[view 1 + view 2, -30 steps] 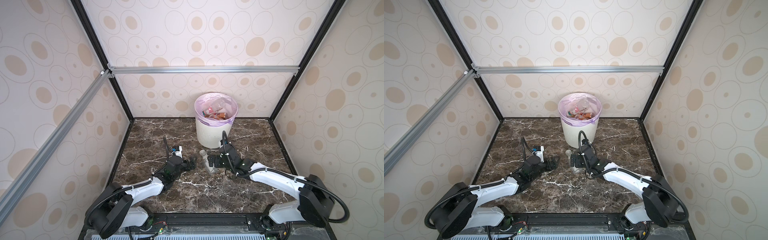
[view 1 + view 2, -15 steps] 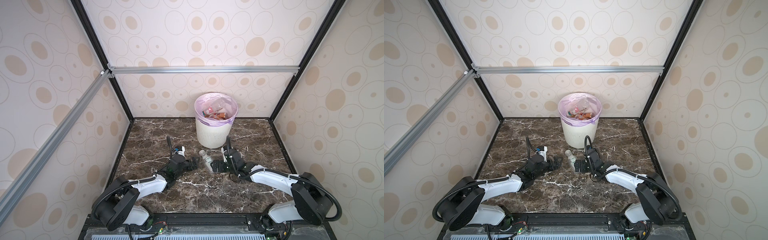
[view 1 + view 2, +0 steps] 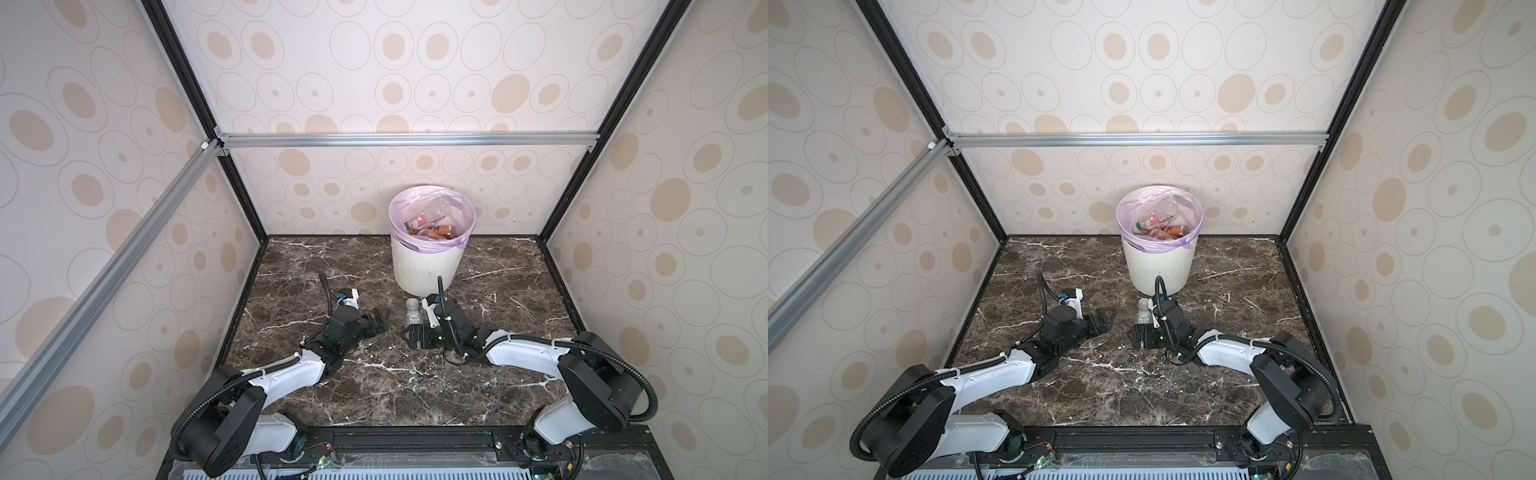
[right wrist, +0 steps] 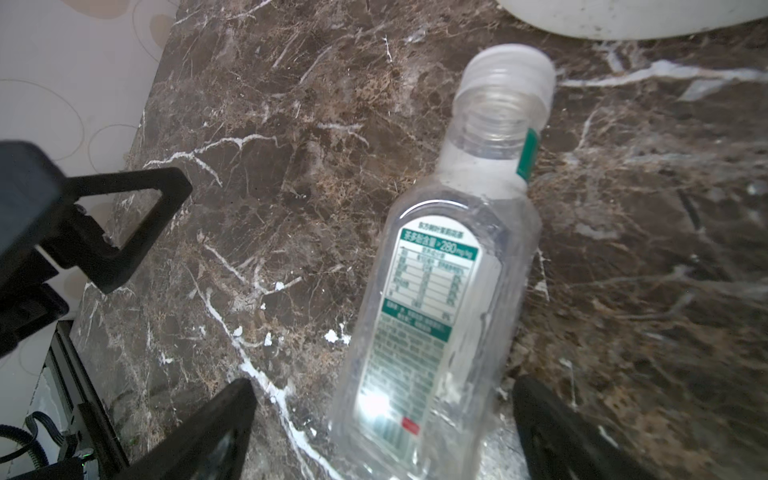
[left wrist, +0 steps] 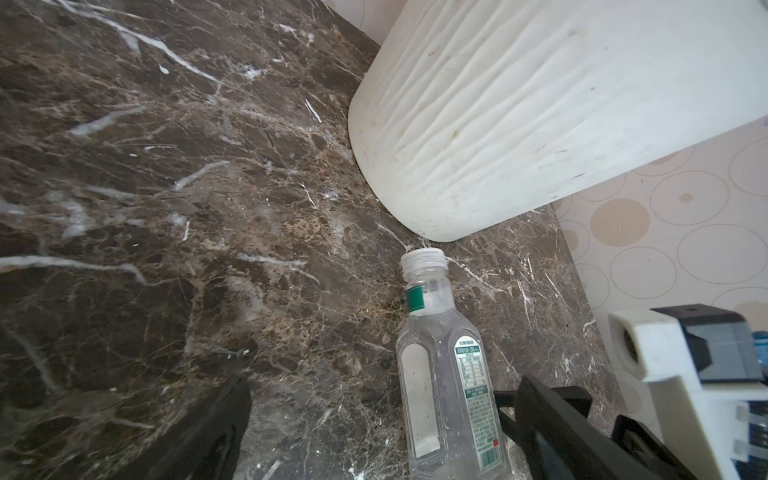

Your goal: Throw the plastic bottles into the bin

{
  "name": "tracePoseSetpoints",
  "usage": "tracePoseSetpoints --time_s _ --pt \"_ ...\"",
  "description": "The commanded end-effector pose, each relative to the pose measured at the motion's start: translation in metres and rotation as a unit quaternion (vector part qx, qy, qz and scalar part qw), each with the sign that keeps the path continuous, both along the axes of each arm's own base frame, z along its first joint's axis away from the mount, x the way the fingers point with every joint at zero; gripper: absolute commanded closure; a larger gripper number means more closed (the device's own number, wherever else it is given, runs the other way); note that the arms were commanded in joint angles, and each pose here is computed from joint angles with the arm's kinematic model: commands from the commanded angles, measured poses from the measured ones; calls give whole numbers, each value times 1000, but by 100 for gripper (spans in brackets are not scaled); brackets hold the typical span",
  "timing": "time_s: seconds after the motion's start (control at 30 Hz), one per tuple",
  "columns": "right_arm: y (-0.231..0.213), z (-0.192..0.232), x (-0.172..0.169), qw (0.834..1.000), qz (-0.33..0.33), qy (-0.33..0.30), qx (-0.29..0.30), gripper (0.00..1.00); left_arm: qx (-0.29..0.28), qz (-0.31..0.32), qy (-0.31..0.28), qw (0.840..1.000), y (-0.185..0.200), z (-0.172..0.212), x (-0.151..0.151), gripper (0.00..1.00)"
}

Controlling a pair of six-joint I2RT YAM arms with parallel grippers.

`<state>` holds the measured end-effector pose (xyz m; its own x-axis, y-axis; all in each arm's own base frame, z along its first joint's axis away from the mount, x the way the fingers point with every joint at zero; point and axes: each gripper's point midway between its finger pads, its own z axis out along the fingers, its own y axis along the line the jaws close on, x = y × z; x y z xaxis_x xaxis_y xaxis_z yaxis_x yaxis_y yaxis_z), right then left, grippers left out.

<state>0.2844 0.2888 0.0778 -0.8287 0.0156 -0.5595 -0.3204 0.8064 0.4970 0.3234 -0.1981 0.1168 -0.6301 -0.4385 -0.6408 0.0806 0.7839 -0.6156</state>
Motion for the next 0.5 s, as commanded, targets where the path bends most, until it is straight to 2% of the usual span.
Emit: tracePoseSetpoints --time_s 0.0,0.13,0.37,0.47 --pt "-10 12 2 1000 -12 -23 -9 1 11 -7 4 1000 -2 -3 4 1" --pt "-42 18 4 997 -47 -34 -41 0 34 -34 6 999 -18 -4 10 1" --pt "-105 29 5 992 -111 -31 -41 1 104 -94 -15 990 -56 -5 24 1" --pt "-122 33 6 990 -130 -36 -30 1 136 -105 -12 985 -63 -18 30 1"
